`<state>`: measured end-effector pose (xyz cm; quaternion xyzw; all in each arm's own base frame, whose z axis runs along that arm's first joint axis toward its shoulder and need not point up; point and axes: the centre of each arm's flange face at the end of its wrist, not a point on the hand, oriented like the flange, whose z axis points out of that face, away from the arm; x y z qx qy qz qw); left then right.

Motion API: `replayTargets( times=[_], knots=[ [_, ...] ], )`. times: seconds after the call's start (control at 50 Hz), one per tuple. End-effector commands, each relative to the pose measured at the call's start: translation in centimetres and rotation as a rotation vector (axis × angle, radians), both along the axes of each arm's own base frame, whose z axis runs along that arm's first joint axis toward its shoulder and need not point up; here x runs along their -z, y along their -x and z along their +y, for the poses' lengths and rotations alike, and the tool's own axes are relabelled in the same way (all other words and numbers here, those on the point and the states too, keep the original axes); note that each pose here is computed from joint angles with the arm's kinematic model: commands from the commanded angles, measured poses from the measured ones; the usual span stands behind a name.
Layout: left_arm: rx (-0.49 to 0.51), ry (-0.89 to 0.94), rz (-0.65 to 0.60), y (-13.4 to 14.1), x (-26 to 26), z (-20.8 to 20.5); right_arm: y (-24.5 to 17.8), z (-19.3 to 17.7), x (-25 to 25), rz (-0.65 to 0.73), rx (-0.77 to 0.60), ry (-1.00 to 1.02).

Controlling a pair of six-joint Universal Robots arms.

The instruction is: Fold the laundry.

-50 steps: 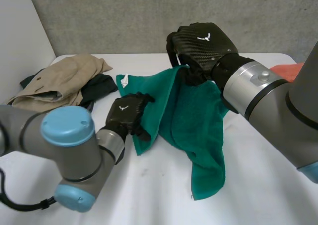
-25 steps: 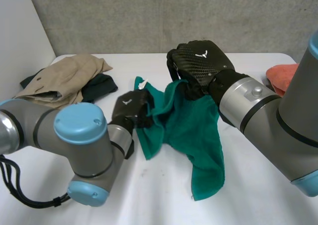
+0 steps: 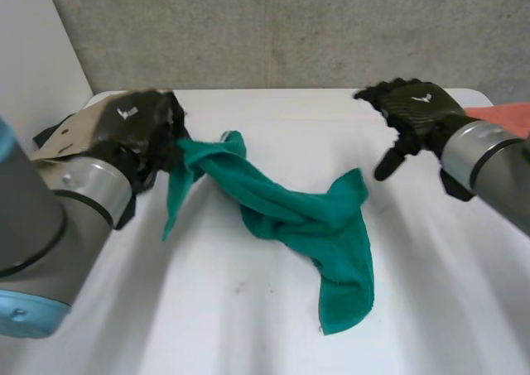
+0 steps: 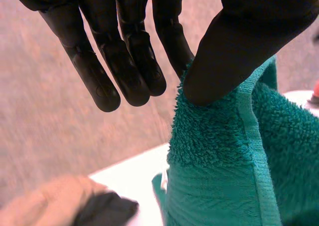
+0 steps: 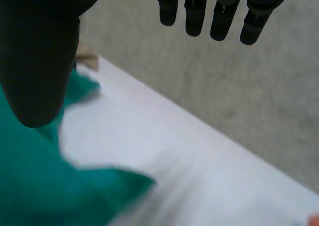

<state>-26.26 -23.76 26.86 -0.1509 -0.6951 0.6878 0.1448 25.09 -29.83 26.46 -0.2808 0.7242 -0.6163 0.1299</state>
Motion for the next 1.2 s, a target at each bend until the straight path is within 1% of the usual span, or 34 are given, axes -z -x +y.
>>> replayTargets(
  times=[0.02,0.1,0.16,0.24,0.3,0.32,0.4,0.48,0.54,0.66,0.78,0.86,0.88,0.94,0.96,1.0,1.02,1.04,1.08,1.1,1.16,1.18,1.2],
  knots=[
    [0.001,0.101,0.008,-0.3,-4.6,0.8,1.4,-3.1,4.8,0.176,-0.079,-0.114],
    [0.015,0.107,-0.006,-0.1,-5.4,1.1,1.3,-3.5,7.6,0.258,-0.132,-0.135],
    [0.032,0.102,-0.010,0.1,-5.4,1.5,0.9,-3.7,8.9,0.269,-0.154,-0.145],
    [0.049,0.103,-0.010,0.3,-5.5,1.7,0.3,-5.2,10.2,0.239,-0.153,-0.090],
    [0.051,0.099,-0.013,0.2,-5.5,1.9,-0.2,-6.6,10.7,0.165,-0.127,-0.052],
    [0.053,0.097,-0.015,0.2,-5.4,2.0,-0.9,-7.0,10.7,0.113,-0.130,-0.035],
    [0.058,0.105,-0.010,0.0,-6.0,2.8,-3.0,-7.7,11.3,0.017,-0.136,-0.029],
    [0.061,0.115,-0.006,-0.3,-6.6,3.5,-4.1,-8.4,11.7,-0.023,-0.132,-0.031],
    [0.061,0.120,-0.006,-0.4,-6.7,3.7,-5.0,-8.3,12.0,-0.023,-0.153,-0.035],
    [0.061,0.137,-0.035,-0.4,-6.9,3.8,-7.4,-7.0,14.5,-0.006,-0.248,-0.142],
    [0.061,0.155,-0.050,-0.4,-7.1,3.8,-7.8,-7.4,14.6,-0.001,-0.248,-0.158],
    [0.053,0.163,-0.049,-0.4,-7.2,3.5,-7.5,-7.6,12.2,-0.012,-0.227,-0.113],
    [0.050,0.163,-0.050,-0.5,-7.2,3.4,-7.1,-7.6,9.7,-0.023,-0.219,-0.065],
    [0.040,0.165,-0.049,-0.7,-7.3,3.2,-6.2,-7.2,5.9,-0.027,-0.207,0.009],
    [0.030,0.165,-0.050,-0.9,-7.3,2.9,-5.0,-7.1,3.6,-0.018,-0.181,0.059],
    [0.016,0.165,-0.052,-1.2,-7.3,2.5,-3.3,-7.0,1.6,0.014,-0.143,0.111],
    [0.010,0.165,-0.053,-1.3,-7.3,2.4,-2.6,-6.8,0.6,0.034,-0.129,0.136],
    [-0.004,0.164,-0.055,-1.6,-7.3,2.1,-0.8,-6.2,-1.4,0.081,-0.095,0.192],
    [-0.018,0.160,-0.059,-1.9,-7.2,1.7,0.6,-5.2,-3.1,0.135,-0.064,0.236],
    [-0.024,0.157,-0.061,-2.1,-7.1,1.6,1.6,-3.9,-4.3,0.194,-0.049,0.269],
    [-0.026,0.128,-0.097,-2.2,-6.2,1.1,2.4,-1.6,-5.7,0.288,-0.042,0.297],
    [-0.018,0.102,-0.139,-2.1,-5.2,1.0,2.8,-0.2,-6.2,0.353,-0.040,0.302],
    [-0.012,0.084,-0.165,-2.0,-4.6,0.9,3.0,0.5,-6.5,0.385,-0.037,0.306]
  ],
)
